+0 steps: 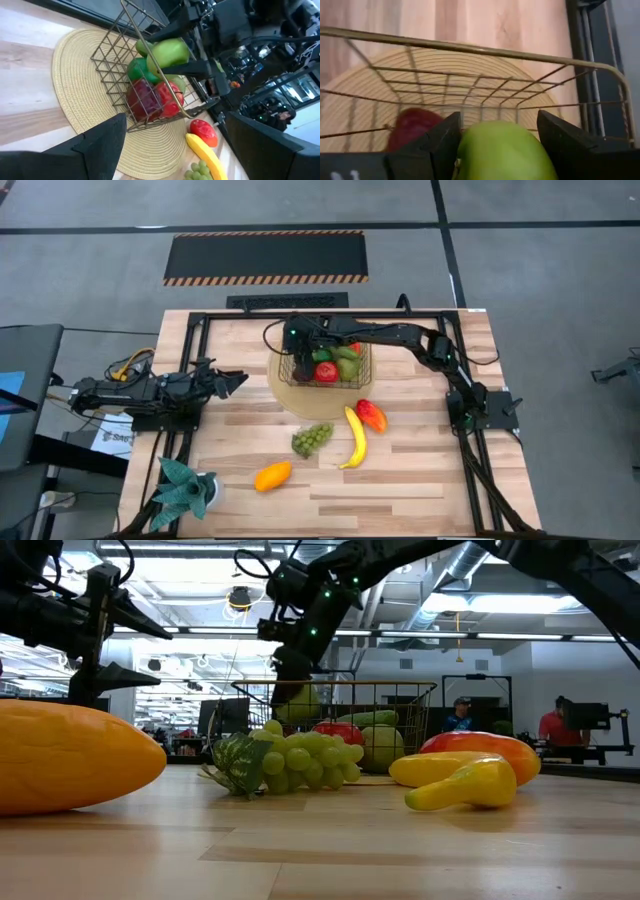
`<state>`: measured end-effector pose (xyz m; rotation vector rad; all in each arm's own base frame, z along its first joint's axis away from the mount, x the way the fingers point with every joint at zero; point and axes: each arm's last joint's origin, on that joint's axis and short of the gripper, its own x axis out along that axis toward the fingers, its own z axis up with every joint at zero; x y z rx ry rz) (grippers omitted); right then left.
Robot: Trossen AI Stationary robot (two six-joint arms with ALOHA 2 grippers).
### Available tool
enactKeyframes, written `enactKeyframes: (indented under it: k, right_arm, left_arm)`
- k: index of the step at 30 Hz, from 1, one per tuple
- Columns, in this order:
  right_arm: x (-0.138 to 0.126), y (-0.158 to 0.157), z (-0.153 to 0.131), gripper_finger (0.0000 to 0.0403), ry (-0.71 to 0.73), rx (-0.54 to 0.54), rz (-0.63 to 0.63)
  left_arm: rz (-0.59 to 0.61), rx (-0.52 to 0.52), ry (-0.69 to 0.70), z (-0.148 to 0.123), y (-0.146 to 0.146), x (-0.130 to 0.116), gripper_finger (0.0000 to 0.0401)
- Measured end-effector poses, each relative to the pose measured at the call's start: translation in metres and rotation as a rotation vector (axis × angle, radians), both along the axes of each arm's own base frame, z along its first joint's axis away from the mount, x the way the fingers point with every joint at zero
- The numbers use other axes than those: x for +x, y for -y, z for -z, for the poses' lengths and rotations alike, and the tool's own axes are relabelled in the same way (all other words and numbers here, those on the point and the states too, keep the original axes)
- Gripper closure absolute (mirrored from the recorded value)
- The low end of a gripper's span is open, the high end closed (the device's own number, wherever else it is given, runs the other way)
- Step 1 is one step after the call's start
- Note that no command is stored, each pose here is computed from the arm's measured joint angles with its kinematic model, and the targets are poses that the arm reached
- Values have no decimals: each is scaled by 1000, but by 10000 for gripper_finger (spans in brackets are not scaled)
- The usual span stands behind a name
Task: Build produce basket
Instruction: Put the green pear into the wire basket
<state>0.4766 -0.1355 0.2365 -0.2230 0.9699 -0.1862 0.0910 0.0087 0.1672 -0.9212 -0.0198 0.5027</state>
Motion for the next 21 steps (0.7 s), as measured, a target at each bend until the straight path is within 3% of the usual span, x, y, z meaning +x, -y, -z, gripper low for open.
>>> enactKeyframes:
  k: [21]
  right_arm:
    - [-2,24,-4,140,71,21,-46]
  left_arm:
    - [-91,20,1,0,-2,-1,73]
